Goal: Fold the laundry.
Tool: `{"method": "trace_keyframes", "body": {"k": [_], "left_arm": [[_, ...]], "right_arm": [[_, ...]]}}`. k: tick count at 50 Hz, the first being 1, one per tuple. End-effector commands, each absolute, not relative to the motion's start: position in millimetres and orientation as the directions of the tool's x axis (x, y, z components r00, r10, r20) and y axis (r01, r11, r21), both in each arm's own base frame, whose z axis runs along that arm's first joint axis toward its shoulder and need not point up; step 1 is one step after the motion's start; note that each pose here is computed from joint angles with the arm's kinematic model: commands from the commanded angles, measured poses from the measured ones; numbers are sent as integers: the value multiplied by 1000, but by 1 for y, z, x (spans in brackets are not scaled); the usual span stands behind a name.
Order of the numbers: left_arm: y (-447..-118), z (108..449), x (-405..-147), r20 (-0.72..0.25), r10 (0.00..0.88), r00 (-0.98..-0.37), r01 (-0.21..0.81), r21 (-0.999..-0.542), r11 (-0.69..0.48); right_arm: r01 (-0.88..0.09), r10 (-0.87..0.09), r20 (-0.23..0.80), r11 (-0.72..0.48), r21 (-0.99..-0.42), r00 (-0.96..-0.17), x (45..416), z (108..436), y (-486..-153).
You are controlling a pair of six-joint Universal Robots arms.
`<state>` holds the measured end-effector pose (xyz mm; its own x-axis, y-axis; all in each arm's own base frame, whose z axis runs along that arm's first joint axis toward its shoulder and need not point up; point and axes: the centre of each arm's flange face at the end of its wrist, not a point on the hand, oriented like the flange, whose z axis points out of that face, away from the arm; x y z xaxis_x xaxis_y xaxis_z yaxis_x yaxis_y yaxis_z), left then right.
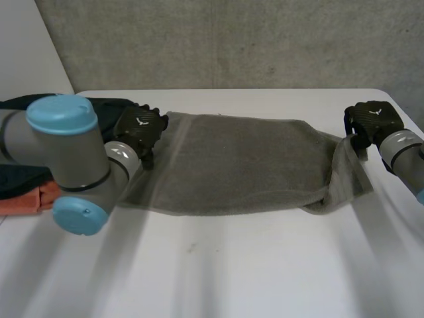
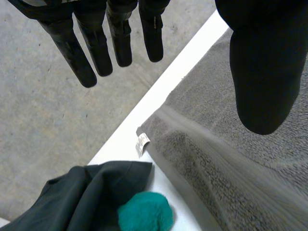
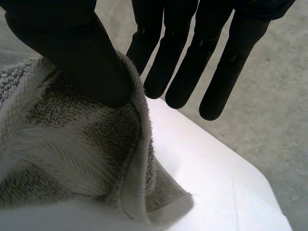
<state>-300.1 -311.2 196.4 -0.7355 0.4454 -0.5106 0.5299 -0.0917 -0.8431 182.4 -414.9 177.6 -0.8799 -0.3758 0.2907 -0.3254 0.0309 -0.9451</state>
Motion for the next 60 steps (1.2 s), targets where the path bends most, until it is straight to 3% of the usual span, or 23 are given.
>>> {"method": "trace_keyframes", "body": {"k": [1, 13, 38, 46, 53, 60], "left_arm": [[-308, 210, -276, -490, 474, -732, 557, -830, 1], [-327, 157, -235, -443, 640, -628, 621, -781, 69], [-336, 116, -244, -508, 672, -538, 698, -716, 18], [-342, 138, -255, -543, 627, -558, 686, -728, -20], [-331, 176, -262, -522, 578, -627, 618, -785, -38], [-322, 198, -260, -531, 547, -647, 600, -798, -64]], "right_arm": [[-326, -401, 285, 35, -945, -871, 185, 172, -413], [-348, -418, 303, 35, -937, -856, 191, 167, -409], [-373, -431, 319, 44, -927, -844, 192, 157, -406], [-375, -434, 317, 53, -925, -843, 192, 158, -403], [-374, -440, 314, 55, -926, -841, 193, 179, -396], [-363, -452, 316, 17, -932, -834, 208, 187, -413]]}}
